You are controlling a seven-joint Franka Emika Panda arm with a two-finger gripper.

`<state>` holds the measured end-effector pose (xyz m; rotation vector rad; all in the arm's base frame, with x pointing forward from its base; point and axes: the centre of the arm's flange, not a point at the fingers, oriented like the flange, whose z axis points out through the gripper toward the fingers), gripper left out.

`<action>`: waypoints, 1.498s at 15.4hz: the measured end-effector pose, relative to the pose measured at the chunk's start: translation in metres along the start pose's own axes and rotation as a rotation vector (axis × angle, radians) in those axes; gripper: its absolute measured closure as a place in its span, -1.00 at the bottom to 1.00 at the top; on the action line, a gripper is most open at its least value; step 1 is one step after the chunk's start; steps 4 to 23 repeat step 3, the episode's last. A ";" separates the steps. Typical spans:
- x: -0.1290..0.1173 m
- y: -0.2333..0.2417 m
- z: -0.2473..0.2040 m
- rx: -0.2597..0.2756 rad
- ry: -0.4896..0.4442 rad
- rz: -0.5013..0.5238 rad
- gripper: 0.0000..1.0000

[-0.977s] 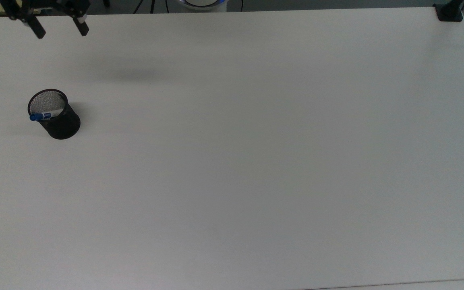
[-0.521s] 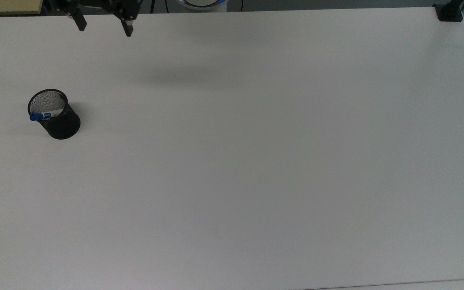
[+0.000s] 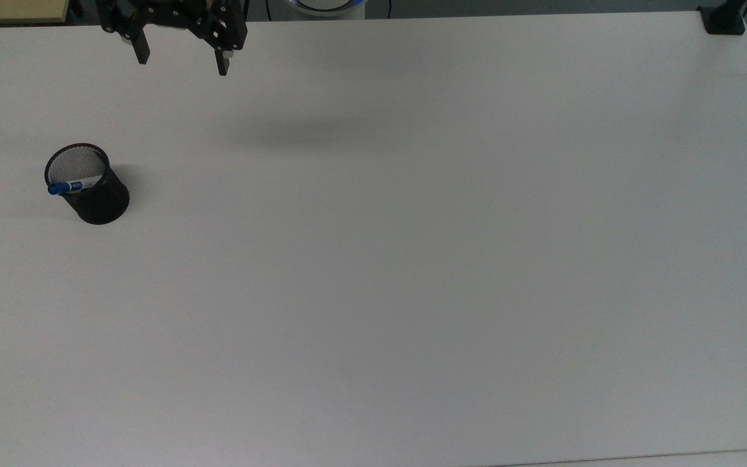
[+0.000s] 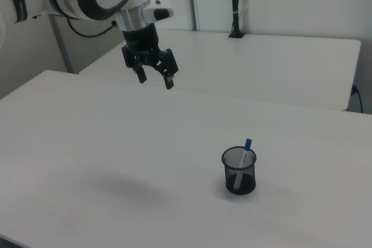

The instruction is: Insert the marker

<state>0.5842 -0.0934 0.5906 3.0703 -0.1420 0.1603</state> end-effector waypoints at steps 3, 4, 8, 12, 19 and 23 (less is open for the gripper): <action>0.000 0.001 0.000 0.000 0.000 0.001 -1.00; 0.000 0.001 0.000 0.000 0.000 0.001 -1.00; 0.000 0.001 0.000 0.000 0.000 0.001 -1.00; 0.000 0.001 0.000 0.000 0.000 0.001 -1.00; 0.000 0.001 0.000 0.000 0.000 0.001 -1.00; 0.000 0.001 0.000 0.000 0.000 0.001 -1.00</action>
